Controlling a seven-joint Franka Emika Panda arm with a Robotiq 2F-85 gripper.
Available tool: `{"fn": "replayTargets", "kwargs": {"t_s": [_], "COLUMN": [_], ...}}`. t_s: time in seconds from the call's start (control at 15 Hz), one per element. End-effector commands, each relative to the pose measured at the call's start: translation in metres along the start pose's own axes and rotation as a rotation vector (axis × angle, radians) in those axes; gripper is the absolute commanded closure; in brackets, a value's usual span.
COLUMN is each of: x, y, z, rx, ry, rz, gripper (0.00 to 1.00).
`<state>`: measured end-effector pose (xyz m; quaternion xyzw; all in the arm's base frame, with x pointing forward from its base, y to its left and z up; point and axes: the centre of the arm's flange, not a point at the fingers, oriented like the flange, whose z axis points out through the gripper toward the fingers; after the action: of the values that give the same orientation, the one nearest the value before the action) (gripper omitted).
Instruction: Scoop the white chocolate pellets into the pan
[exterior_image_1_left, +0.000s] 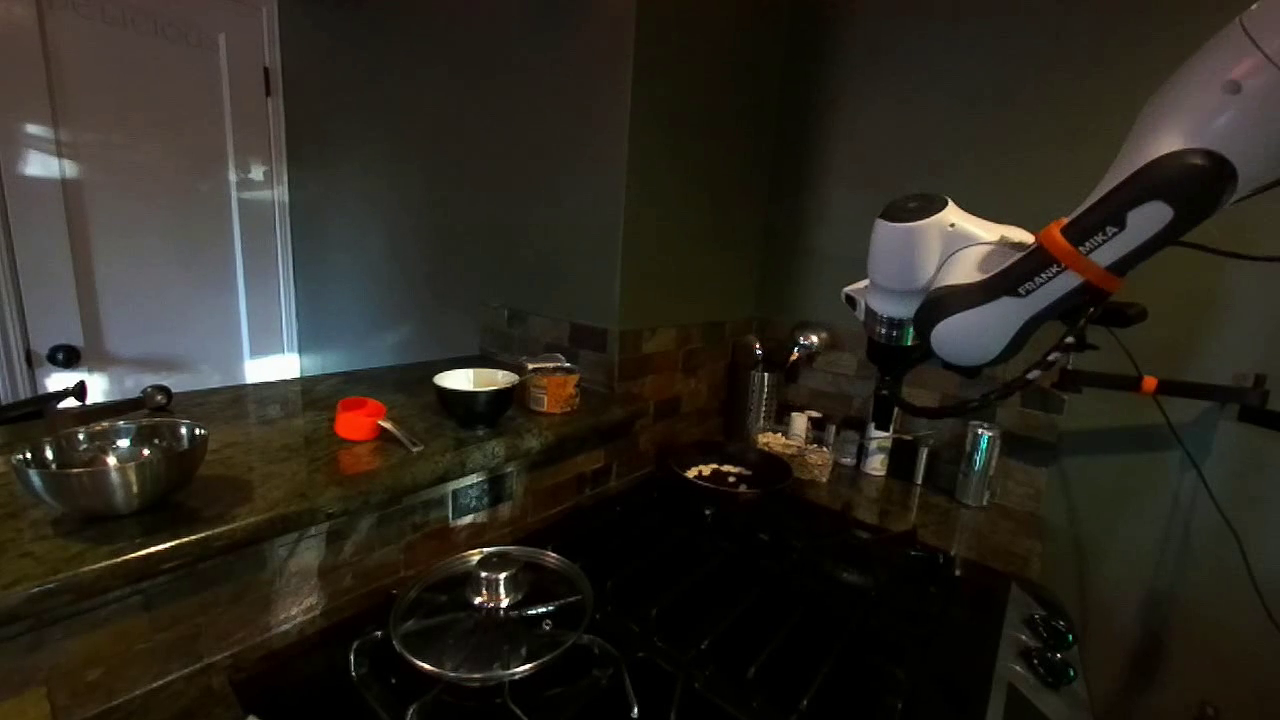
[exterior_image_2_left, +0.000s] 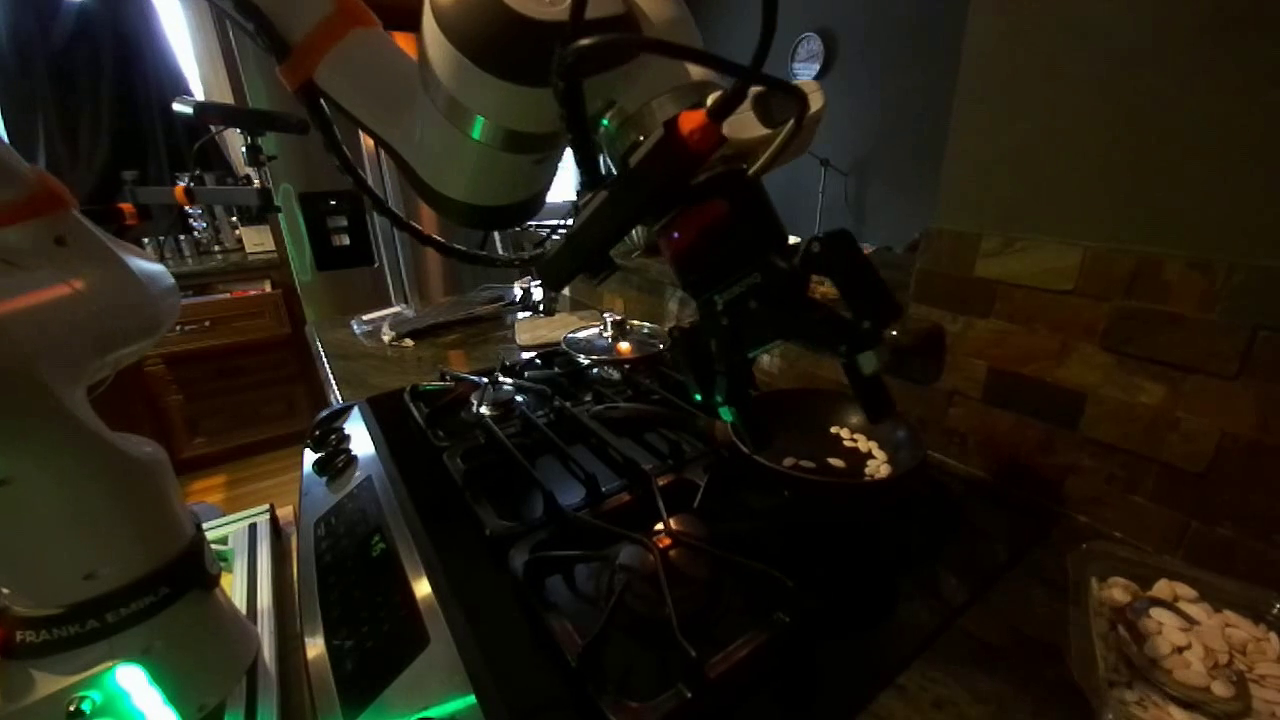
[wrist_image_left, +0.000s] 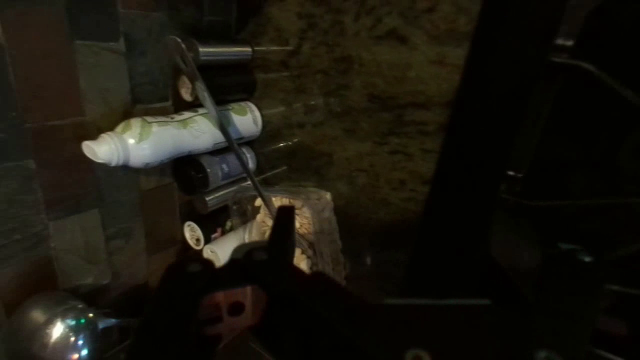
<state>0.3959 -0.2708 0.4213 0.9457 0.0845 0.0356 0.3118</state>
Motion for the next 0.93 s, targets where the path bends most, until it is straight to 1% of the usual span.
{"fn": "replayTargets", "kwargs": {"t_s": [0.0,0.13,0.2,0.27,0.33,0.47,0.53,0.67,0.8,0.87], "x": [0.001,0.005,0.006,0.006,0.004,0.001,0.000,0.000,0.003,0.004], "y": [0.005,0.007,0.007,0.013,0.021,0.035,0.040,0.048,0.055,0.058], "z": [0.005,0.010,0.015,0.024,0.037,0.058,0.069,0.095,0.115,0.125], "rx": [-0.014,-0.021,-0.098,-0.125,-0.147,-0.199,-0.224,-0.306,-0.372,-0.393], "ry": [-0.005,-0.010,0.020,0.054,0.097,0.102,0.094,0.030,-0.018,-0.032], "rz": [-0.001,-0.005,-0.011,-0.027,-0.107,-0.181,-0.222,-0.314,-0.349,-0.369], "gripper": [0.00,0.00,0.00,0.00,0.00,0.00,0.00,0.00,0.00,0.00]}}
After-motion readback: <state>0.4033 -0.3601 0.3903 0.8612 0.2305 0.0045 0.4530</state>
